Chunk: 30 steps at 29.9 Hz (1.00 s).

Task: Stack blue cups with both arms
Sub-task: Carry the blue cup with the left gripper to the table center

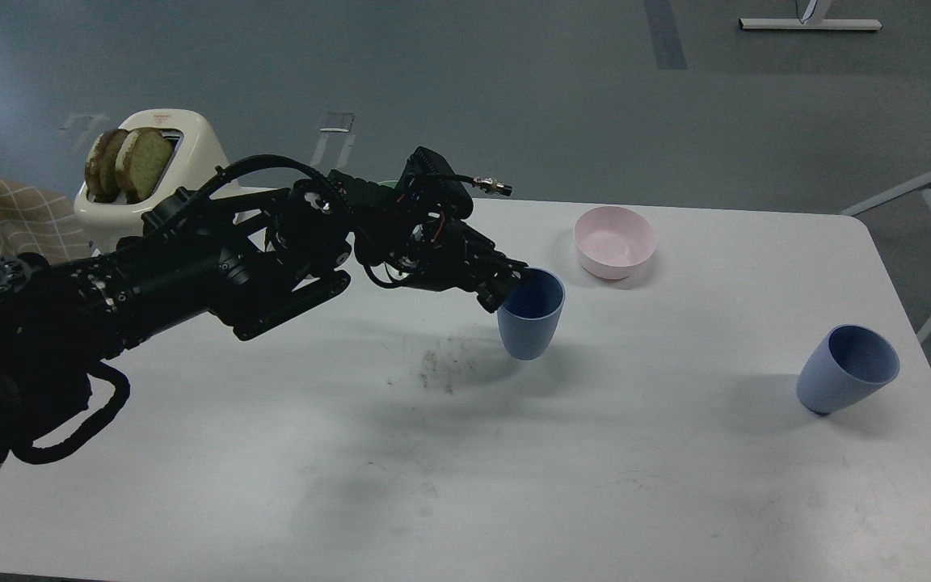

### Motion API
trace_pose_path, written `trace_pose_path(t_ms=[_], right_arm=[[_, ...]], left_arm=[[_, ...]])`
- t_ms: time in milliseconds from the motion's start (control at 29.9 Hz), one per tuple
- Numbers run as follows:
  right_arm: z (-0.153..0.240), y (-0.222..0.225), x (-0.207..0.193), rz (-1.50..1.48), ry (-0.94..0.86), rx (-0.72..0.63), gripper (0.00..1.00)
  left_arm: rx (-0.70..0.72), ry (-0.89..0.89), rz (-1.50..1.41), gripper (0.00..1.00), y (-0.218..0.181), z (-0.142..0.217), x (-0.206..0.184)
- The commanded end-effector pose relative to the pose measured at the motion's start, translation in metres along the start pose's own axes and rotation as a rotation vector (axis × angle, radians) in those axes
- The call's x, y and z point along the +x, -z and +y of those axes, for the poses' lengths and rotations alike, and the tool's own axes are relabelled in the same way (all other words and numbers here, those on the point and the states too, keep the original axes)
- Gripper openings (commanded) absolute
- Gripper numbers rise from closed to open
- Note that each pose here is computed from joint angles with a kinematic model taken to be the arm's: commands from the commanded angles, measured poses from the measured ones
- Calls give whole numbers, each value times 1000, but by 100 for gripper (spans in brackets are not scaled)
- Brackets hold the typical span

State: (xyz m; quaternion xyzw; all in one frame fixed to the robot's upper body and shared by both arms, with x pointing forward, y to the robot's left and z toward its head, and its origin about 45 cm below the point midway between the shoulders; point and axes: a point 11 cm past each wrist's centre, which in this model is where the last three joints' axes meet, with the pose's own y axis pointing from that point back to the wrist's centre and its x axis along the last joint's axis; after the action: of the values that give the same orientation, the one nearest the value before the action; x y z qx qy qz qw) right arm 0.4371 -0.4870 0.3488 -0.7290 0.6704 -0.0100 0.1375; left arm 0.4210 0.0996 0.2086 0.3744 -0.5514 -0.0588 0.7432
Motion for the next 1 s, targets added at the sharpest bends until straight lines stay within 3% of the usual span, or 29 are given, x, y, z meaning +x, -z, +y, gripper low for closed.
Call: trace_pose_path(t_ms=[0, 969], right_arm=[[17, -15, 13, -3, -33, -7, 100], [33, -20, 18, -2, -45, 35, 100]], left_arm=[[1, -2, 1, 0, 1, 0, 0], [64, 13, 64, 0, 27, 24, -41]])
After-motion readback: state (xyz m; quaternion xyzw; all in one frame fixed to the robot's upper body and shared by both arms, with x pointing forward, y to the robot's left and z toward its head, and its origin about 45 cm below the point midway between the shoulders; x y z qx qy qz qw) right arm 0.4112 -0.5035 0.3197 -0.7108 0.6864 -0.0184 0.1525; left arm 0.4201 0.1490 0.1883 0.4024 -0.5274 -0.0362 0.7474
